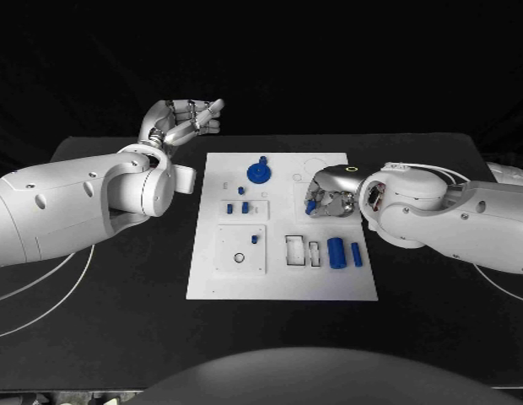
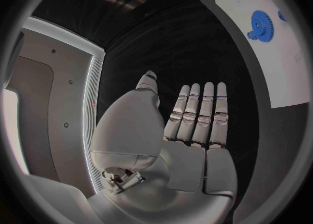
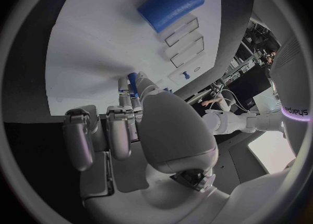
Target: Assemble the parts on the task board
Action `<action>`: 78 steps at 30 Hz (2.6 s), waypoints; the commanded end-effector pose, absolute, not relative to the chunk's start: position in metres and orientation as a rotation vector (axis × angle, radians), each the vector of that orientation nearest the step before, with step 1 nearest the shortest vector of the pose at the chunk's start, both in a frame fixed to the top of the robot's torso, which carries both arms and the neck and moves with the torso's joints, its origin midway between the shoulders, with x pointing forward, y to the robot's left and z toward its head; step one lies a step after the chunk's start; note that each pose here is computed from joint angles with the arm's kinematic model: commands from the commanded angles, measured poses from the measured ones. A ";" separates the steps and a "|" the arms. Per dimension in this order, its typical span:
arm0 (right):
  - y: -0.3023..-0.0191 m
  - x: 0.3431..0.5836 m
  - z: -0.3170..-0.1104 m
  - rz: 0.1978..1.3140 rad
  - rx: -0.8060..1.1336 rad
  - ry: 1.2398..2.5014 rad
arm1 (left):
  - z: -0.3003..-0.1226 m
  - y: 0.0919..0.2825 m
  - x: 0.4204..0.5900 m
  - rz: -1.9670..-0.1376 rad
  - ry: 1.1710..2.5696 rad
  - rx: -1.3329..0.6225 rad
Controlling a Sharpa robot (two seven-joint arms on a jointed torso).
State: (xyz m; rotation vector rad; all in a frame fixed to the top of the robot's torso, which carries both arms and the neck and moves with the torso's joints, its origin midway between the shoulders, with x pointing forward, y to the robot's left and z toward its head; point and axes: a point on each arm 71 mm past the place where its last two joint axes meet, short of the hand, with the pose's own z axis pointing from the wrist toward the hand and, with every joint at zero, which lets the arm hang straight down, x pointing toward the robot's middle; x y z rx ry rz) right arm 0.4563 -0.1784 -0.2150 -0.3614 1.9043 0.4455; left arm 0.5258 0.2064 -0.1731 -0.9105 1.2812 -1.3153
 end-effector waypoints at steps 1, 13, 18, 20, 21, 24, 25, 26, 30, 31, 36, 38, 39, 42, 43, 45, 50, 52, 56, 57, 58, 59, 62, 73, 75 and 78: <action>-0.179 0.456 -0.218 0.434 -0.370 1.911 | -0.172 0.205 0.526 -1.331 1.281 -0.905; -0.177 0.455 -0.216 0.473 -0.364 1.881 | -0.172 0.206 0.525 -1.327 1.278 -0.906; -0.176 0.455 -0.215 0.495 -0.355 1.868 | -0.172 0.206 0.525 -1.326 1.278 -0.906; -0.177 0.455 -0.215 0.505 -0.340 1.870 | -0.172 0.206 0.525 -1.326 1.278 -0.906; -0.177 0.455 -0.214 0.509 -0.332 1.871 | -0.172 0.206 0.525 -1.326 1.278 -0.906; -0.178 0.456 -0.214 0.518 -0.313 1.869 | -0.172 0.205 0.525 -1.328 1.280 -0.906; -0.178 0.456 -0.214 0.520 -0.309 1.868 | -0.172 0.205 0.525 -1.329 1.280 -0.906; -0.179 0.456 -0.214 0.522 -0.305 1.866 | -0.172 0.205 0.524 -1.329 1.281 -0.906; -0.180 0.456 -0.212 0.537 -0.286 1.846 | -0.172 0.204 0.524 -1.331 1.282 -0.906; -0.180 0.456 -0.212 0.539 -0.284 1.843 | -0.172 0.204 0.524 -1.331 1.282 -0.906; -0.181 0.456 -0.208 0.583 -0.229 1.807 | -0.172 0.205 0.525 -1.329 1.282 -0.906; -0.181 0.455 -0.206 0.608 -0.195 1.795 | -0.172 0.205 0.525 -1.329 1.282 -0.906; -0.181 0.455 -0.205 0.618 -0.179 1.794 | -0.172 0.205 0.525 -1.329 1.282 -0.906; -0.181 0.454 -0.203 0.649 -0.129 1.795 | -0.172 0.205 0.525 -1.328 1.281 -0.907; -0.181 0.454 -0.202 0.659 -0.114 1.796 | -0.172 0.205 0.525 -1.327 1.281 -0.907; -0.181 0.453 -0.200 0.681 -0.082 1.800 | -0.172 0.205 0.525 -1.327 1.281 -0.907; -0.176 0.452 -0.195 0.735 -0.027 1.811 | -0.172 0.205 0.526 -1.326 1.281 -0.907; -0.173 0.451 -0.194 0.749 -0.023 1.816 | -0.172 0.205 0.526 -1.327 1.281 -0.907; -0.167 0.449 -0.194 0.779 -0.017 1.830 | -0.172 0.204 0.526 -1.328 1.282 -0.906; -0.165 0.448 -0.194 0.789 -0.014 1.834 | -0.172 0.204 0.526 -1.328 1.282 -0.906; -0.163 0.448 -0.194 0.799 -0.012 1.838 | -0.172 0.204 0.526 -1.327 1.282 -0.906; -0.161 0.447 -0.194 0.807 -0.012 1.842 | -0.172 0.204 0.526 -1.327 1.282 -0.906; -0.151 0.445 -0.193 0.842 -0.025 1.852 | -0.172 0.205 0.527 -1.326 1.282 -0.906; -0.102 0.430 -0.194 0.962 -0.187 1.848 | -0.173 0.202 0.529 -1.327 1.283 -0.904; -0.095 0.427 -0.195 0.975 -0.228 1.843 | -0.173 0.202 0.529 -1.328 1.284 -0.904; -0.087 0.424 -0.197 0.984 -0.276 1.834 | -0.173 0.202 0.529 -1.328 1.284 -0.903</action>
